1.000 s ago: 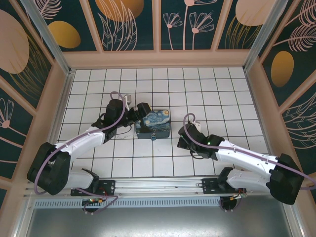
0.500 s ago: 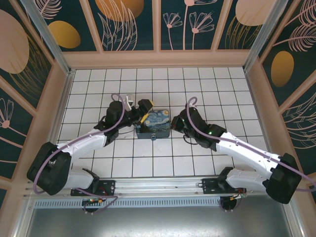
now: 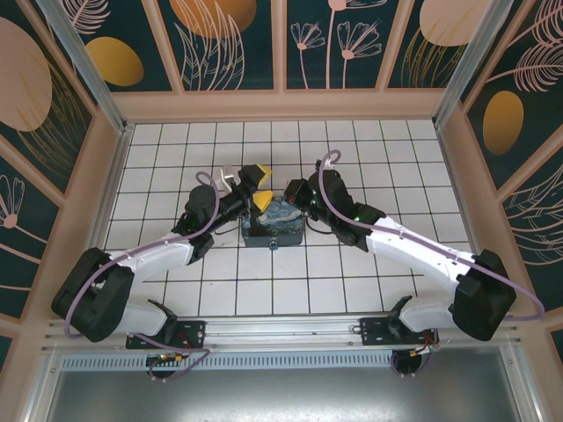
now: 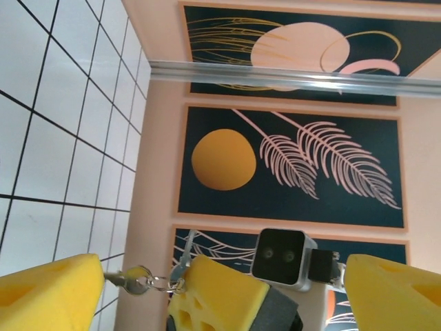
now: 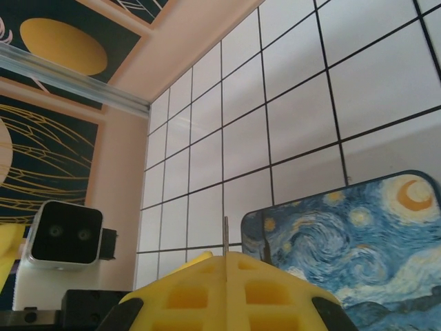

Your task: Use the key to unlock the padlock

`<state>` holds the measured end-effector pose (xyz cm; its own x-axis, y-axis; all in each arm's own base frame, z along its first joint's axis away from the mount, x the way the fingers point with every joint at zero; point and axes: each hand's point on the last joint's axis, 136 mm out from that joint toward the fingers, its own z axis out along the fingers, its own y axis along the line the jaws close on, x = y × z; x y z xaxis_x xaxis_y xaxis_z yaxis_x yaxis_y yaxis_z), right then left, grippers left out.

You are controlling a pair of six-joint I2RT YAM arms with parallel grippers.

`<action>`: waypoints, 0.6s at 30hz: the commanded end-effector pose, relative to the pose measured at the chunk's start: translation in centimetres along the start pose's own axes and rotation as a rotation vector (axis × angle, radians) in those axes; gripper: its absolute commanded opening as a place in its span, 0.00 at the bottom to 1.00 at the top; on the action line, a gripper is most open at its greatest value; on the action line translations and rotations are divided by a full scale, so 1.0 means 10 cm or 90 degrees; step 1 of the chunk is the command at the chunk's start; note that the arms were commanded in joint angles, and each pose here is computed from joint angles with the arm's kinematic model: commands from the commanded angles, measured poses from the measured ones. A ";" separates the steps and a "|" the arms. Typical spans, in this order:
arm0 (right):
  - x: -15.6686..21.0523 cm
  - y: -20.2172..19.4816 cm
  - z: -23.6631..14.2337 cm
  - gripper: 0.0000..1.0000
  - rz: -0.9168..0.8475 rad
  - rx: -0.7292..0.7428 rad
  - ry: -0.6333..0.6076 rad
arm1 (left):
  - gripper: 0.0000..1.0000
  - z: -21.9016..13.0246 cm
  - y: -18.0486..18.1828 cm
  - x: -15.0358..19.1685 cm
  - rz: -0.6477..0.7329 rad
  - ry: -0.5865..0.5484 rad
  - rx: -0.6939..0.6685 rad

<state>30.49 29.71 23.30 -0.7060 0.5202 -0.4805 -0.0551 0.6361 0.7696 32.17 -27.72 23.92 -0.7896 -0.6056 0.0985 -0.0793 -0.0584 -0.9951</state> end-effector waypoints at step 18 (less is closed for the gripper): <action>-0.05 0.62 0.17 0.00 0.042 -0.110 -0.017 | 0.84 -0.01 0.00 -0.02 -0.106 -0.005 0.063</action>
<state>31.63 33.18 25.17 -0.7010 0.5581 -0.4441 -0.0890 0.5493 0.8309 32.63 -27.39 23.70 -0.7578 -0.6009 0.2542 -0.1572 -0.2099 -0.9650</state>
